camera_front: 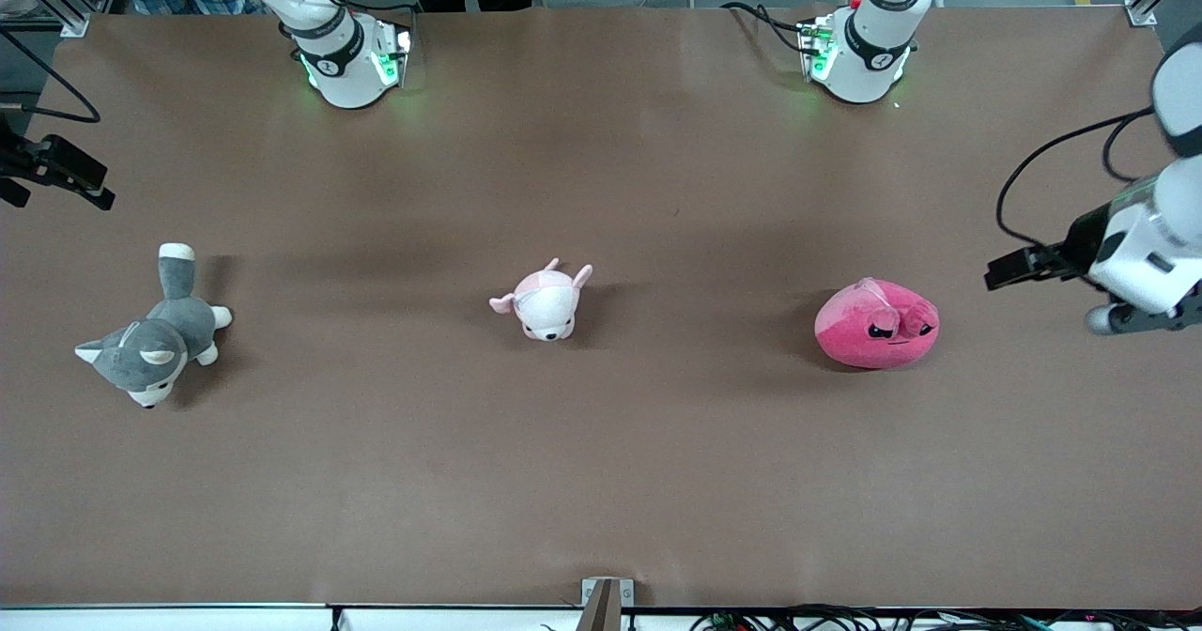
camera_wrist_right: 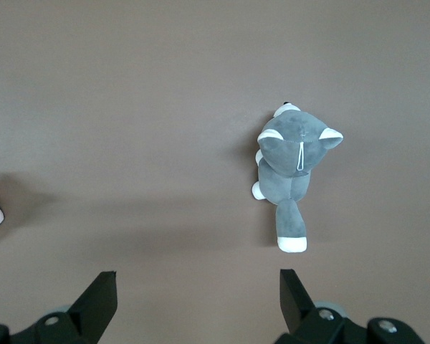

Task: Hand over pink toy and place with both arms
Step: 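Reach the left gripper down to the round pink plush, then close the left gripper on the pink plush's ears and lift it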

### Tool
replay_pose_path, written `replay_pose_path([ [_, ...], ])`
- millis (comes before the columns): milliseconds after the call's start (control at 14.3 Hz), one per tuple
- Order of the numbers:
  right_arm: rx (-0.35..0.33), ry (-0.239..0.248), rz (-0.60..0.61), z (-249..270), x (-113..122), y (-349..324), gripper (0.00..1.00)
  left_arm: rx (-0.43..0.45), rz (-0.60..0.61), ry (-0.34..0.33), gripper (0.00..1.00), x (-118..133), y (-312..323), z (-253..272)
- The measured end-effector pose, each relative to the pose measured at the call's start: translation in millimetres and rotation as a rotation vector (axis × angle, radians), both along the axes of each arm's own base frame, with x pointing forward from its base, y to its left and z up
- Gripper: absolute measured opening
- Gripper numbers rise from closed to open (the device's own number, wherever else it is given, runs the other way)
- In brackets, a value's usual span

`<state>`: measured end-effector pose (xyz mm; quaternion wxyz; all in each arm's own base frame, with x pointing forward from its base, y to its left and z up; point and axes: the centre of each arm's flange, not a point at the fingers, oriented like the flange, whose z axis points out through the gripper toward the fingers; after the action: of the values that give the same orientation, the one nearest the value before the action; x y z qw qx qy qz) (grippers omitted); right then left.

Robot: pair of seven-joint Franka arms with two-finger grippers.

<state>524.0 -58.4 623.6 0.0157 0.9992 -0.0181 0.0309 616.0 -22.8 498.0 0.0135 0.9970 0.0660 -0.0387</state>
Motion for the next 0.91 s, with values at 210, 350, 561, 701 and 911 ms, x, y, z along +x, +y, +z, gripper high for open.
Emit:
replay_pose_path([
  [210, 0.0, 0.001, 0.0, 0, 0, 0, 1.0, -0.002, 0.021, -0.022, 1.0, 0, -2, -37],
  [350, 0.0, 0.001, 0.0, 0, 0, 0, 1.0, -0.001, 0.065, -0.041, 1.0, -2, -6, -58],
  [561, 0.0, 0.001, 0.0, 0, 0, 0, 1.0, -0.027, 0.127, -0.055, 1.0, -10, -16, -88],
  [701, 0.001, -0.002, 0.0, 1, 0, 0, 1.0, -0.04, 0.165, -0.047, 0.96, -16, -18, -105],
  [911, 0.0, -0.014, 0.0, 6, 0, 0, 1.0, -0.053, 0.197, -0.039, 0.84, -24, -18, -125],
])
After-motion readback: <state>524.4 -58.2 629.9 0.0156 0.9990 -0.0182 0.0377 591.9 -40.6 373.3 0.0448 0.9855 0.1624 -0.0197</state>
